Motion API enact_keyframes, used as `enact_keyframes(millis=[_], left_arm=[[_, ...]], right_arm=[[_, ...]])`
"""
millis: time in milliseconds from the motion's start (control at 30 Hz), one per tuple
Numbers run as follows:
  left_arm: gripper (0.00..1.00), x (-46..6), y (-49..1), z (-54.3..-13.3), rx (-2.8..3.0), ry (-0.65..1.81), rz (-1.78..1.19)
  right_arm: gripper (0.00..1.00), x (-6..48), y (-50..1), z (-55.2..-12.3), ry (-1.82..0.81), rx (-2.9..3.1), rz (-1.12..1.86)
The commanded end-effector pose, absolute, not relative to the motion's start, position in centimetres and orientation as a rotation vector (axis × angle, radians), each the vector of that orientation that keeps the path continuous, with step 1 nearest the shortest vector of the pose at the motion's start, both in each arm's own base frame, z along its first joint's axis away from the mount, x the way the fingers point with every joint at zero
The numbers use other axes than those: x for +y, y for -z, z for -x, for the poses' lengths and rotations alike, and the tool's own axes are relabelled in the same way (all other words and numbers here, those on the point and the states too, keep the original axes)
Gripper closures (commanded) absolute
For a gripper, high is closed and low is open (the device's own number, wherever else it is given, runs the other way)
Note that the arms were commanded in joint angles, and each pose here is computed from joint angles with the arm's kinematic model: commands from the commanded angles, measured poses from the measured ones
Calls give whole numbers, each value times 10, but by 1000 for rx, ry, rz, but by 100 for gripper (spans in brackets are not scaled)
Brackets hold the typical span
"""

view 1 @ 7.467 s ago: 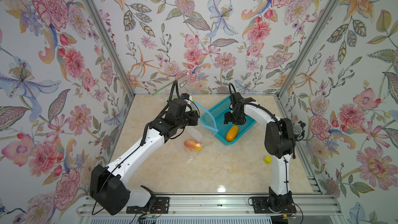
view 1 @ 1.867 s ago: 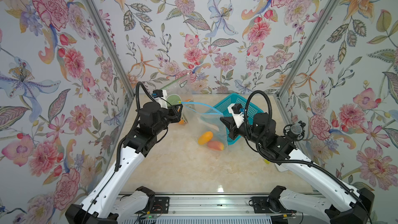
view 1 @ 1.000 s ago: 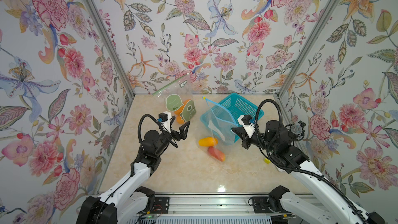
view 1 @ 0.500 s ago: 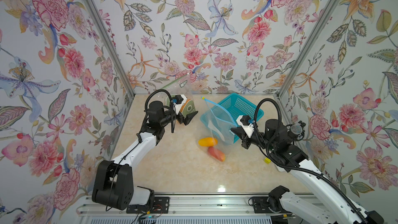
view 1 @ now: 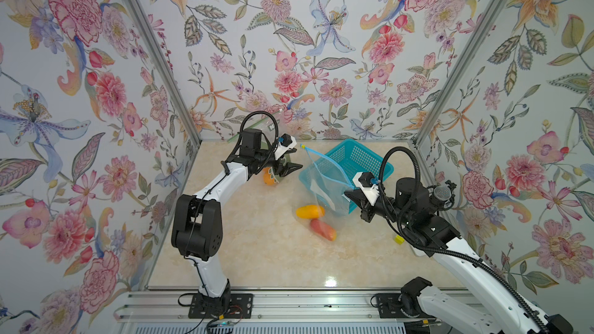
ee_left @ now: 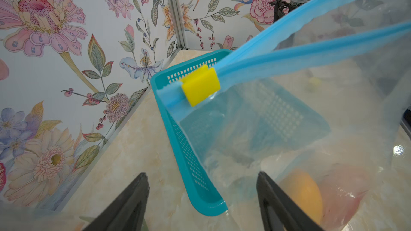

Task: Place the mango in a zip-top bag and seal the zipper
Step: Adjust the zipper food storage bag at the center of the board.

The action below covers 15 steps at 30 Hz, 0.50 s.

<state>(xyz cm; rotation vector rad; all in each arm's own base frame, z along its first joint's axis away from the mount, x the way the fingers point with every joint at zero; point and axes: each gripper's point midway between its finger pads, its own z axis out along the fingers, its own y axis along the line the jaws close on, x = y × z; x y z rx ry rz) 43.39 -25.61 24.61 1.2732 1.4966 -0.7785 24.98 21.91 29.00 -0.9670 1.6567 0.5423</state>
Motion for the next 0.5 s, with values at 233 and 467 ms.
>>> enact_keyframes(millis=[233, 467], left_arm=[[49, -269, -274, -413, 1339, 894, -1437], [76, -270, -266, -408, 1371, 893, -1452]], right_arm=[[100, 218, -300, -254, -516, 1634, 965], [100, 214, -296, -258, -486, 1644, 947]])
